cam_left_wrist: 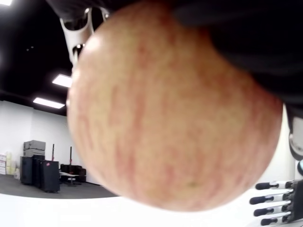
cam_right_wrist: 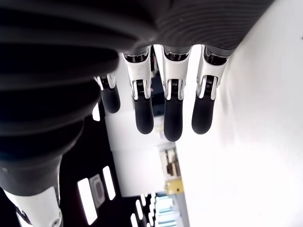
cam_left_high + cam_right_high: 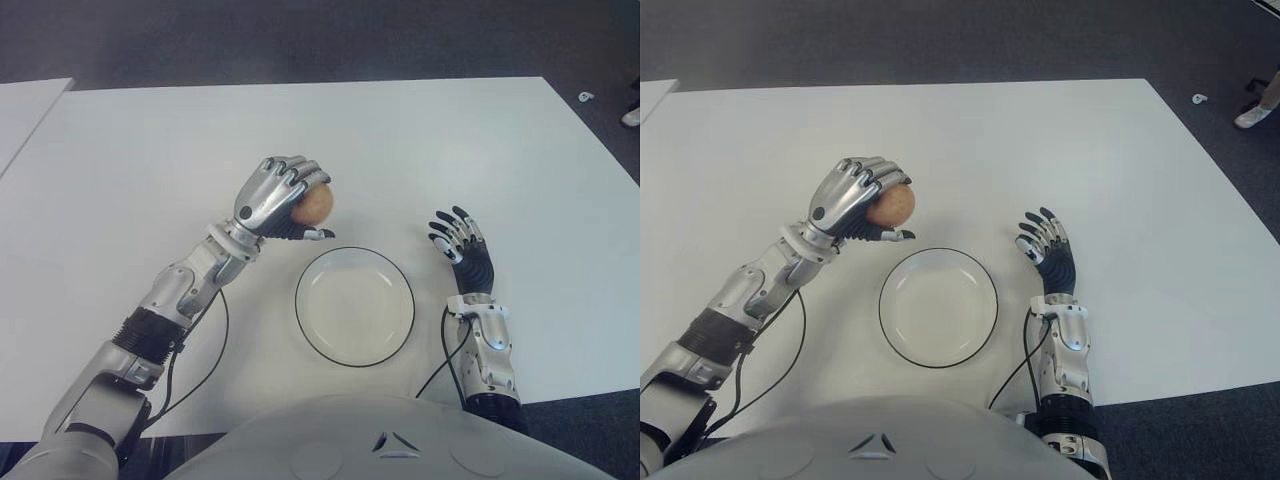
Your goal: Put the apples into the plate.
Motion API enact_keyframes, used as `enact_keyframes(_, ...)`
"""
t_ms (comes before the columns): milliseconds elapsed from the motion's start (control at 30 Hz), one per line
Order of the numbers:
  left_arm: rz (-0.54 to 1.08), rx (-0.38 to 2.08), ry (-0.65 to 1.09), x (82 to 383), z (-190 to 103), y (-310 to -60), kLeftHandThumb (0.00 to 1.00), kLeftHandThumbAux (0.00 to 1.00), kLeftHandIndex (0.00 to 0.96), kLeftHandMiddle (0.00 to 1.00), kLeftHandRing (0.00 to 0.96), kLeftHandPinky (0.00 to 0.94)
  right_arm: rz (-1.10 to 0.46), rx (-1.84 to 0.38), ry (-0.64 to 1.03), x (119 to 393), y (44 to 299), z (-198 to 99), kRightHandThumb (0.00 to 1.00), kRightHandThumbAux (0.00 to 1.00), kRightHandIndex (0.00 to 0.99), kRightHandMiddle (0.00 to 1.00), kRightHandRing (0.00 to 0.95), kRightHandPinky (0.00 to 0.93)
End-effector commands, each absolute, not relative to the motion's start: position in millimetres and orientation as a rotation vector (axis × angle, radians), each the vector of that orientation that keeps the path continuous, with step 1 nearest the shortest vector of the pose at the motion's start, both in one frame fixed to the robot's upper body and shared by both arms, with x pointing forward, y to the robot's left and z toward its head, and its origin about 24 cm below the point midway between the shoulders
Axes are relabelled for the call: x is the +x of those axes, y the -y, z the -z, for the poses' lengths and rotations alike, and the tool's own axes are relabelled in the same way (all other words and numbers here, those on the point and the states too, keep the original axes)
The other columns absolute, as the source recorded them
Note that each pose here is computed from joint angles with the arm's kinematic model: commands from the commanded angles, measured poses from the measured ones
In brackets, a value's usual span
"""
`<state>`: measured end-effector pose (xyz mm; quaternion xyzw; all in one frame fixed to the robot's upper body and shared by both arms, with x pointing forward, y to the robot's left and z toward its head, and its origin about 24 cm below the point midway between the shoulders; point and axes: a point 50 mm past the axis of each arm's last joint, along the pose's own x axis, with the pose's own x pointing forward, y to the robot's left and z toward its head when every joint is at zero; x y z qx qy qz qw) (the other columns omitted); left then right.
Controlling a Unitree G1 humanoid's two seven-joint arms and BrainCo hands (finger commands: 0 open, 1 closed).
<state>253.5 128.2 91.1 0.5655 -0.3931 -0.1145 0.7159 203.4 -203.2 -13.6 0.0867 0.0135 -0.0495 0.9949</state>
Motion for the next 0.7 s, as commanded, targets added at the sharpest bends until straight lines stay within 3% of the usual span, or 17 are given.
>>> enact_keyframes(33, 0.323, 1.251, 0.878, 245.3, -87.6, -116.7, 0.749, 0.69, 0.445, 0.833, 0.847, 0.842, 0.117, 0.205, -0.147, 190.6, 197.5, 34.4, 0.552, 0.719, 0.132, 0.249, 0.273, 0.316)
enact_keyframes(700, 0.509, 1.187, 0.874, 216.3, -72.7, -88.1, 0.748, 0.69, 0.445, 0.822, 0.836, 0.832, 0.131, 0.242, -0.167, 191.2, 193.4, 35.1, 0.562, 0.728, 0.138, 0.275, 0.295, 0.333)
